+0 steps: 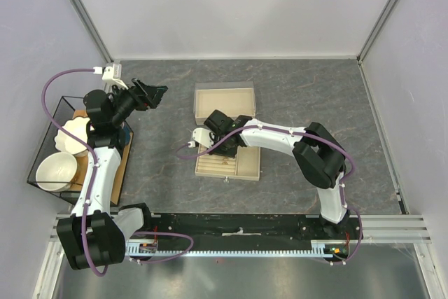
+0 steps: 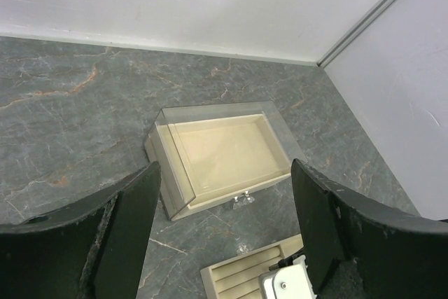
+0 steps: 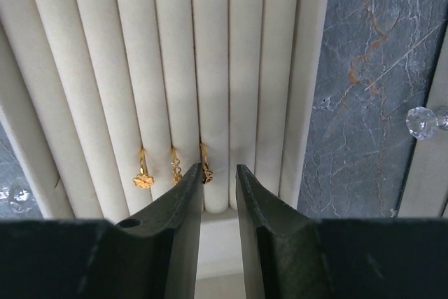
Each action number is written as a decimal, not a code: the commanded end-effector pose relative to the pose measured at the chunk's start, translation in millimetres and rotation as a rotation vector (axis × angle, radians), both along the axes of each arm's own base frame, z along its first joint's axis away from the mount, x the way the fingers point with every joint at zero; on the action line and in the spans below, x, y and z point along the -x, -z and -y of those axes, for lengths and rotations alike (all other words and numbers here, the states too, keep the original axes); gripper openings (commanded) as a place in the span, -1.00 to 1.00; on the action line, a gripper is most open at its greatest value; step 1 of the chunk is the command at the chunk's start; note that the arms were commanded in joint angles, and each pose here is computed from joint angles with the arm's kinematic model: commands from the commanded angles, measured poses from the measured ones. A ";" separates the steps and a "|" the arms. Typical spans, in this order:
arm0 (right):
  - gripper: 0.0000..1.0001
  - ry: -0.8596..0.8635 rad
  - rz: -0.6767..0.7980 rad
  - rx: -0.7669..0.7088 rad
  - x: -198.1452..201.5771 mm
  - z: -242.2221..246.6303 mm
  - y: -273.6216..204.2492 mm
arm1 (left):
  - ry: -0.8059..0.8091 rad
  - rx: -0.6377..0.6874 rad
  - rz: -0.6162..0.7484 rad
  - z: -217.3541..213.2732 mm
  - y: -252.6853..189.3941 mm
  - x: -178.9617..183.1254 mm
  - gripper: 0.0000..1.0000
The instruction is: Organize the mixed jewelry
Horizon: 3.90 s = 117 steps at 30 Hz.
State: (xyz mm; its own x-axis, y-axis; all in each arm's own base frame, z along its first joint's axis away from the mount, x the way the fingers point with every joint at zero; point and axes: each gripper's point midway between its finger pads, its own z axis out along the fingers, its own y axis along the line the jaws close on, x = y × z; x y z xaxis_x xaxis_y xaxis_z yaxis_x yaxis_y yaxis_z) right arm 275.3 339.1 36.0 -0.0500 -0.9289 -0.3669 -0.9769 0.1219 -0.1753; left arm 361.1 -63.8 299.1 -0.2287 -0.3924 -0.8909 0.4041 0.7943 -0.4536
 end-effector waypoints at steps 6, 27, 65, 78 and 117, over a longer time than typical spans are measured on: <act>-0.28 -0.005 0.022 -0.074 -7.3 -9.1 -35.6 | 0.021 0.015 0.047 2.9 -15.2 4.7 0.64; -0.22 0.151 0.098 -0.151 -19.1 51.5 -101.8 | 0.049 -0.009 0.025 4.7 -14.4 0.7 0.69; -0.43 0.497 -0.125 -0.047 27.9 256.0 -10.9 | 0.327 -0.184 -0.059 74.6 23.0 8.3 0.95; -0.40 0.575 -0.131 -0.047 20.0 255.8 8.4 | 0.315 -0.183 -0.055 73.4 22.1 9.1 0.94; -0.44 0.582 -0.165 -0.012 18.9 264.0 27.7 | 0.312 -0.189 -0.026 72.9 17.1 14.8 0.94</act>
